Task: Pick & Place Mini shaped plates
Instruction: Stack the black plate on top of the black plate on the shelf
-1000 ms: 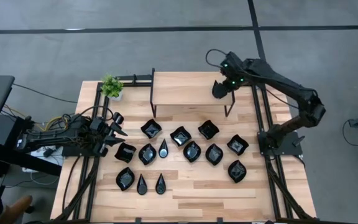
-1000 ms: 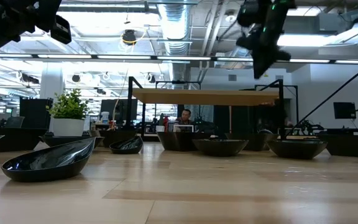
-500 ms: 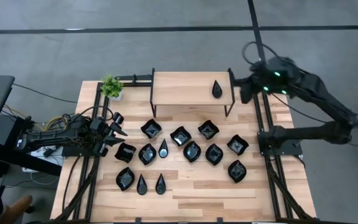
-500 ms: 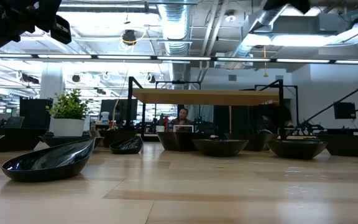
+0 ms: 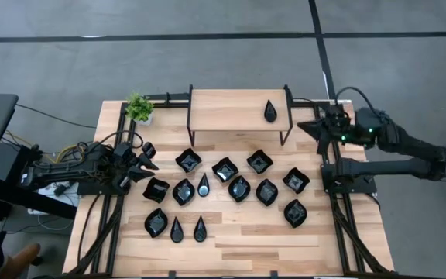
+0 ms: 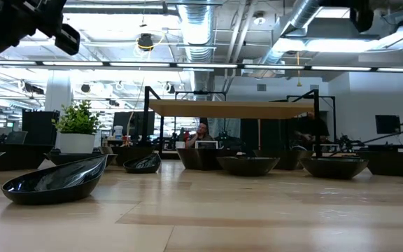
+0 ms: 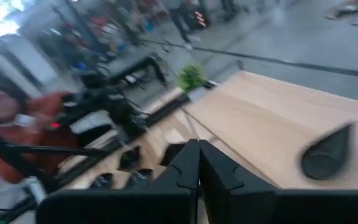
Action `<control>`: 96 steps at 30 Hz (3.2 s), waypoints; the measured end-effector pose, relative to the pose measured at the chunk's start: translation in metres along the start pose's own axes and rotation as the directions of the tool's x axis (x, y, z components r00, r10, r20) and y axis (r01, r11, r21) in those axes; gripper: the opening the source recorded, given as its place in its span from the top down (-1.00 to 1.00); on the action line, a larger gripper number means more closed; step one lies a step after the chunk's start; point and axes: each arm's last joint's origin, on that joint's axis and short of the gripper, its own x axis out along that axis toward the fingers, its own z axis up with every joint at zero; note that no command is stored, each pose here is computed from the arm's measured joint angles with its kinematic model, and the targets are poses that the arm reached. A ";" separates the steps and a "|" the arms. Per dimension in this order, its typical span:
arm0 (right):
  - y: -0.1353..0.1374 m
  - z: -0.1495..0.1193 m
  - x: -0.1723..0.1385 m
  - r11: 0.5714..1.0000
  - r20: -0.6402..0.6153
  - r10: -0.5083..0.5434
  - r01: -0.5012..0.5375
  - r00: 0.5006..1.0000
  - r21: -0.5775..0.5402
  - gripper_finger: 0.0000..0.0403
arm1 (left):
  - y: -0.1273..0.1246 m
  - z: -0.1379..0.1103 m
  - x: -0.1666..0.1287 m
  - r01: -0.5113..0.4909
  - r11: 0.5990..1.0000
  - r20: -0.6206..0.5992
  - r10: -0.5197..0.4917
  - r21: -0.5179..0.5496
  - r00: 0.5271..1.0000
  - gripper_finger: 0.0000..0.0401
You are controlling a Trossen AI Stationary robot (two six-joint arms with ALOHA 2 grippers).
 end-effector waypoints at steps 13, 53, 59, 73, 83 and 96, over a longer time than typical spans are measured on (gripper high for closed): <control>-0.019 -0.049 0.003 0.994 0.167 0.103 -0.110 0.981 0.031 1.00 | 0.004 0.019 0.044 -0.009 0.991 -0.154 -0.012 -0.136 0.988 0.51; -0.033 -0.104 0.009 0.906 0.192 0.407 -0.368 0.893 -0.208 1.00 | 0.061 -0.031 0.150 -0.483 0.738 -0.523 0.208 -0.471 0.827 0.51; -0.030 -0.103 0.008 0.878 0.188 0.460 -0.413 0.868 -0.241 1.00 | 0.072 -0.059 0.148 -0.674 0.597 -0.720 0.219 -0.435 0.658 0.51; -0.030 -0.103 0.008 0.880 0.186 0.458 -0.414 0.869 -0.234 1.00 | 0.069 -0.067 0.142 -0.826 0.425 -0.785 0.333 -0.369 0.522 0.51; -0.031 -0.103 0.008 0.880 0.183 0.457 -0.413 0.871 -0.234 1.00 | 0.055 -0.053 0.131 -0.869 0.437 -0.840 0.361 -0.230 0.404 0.51; -0.031 -0.103 0.008 0.877 0.180 0.455 -0.403 0.872 -0.263 1.00 | 0.049 -0.043 0.153 -0.924 0.342 -0.861 0.403 -0.172 0.309 0.51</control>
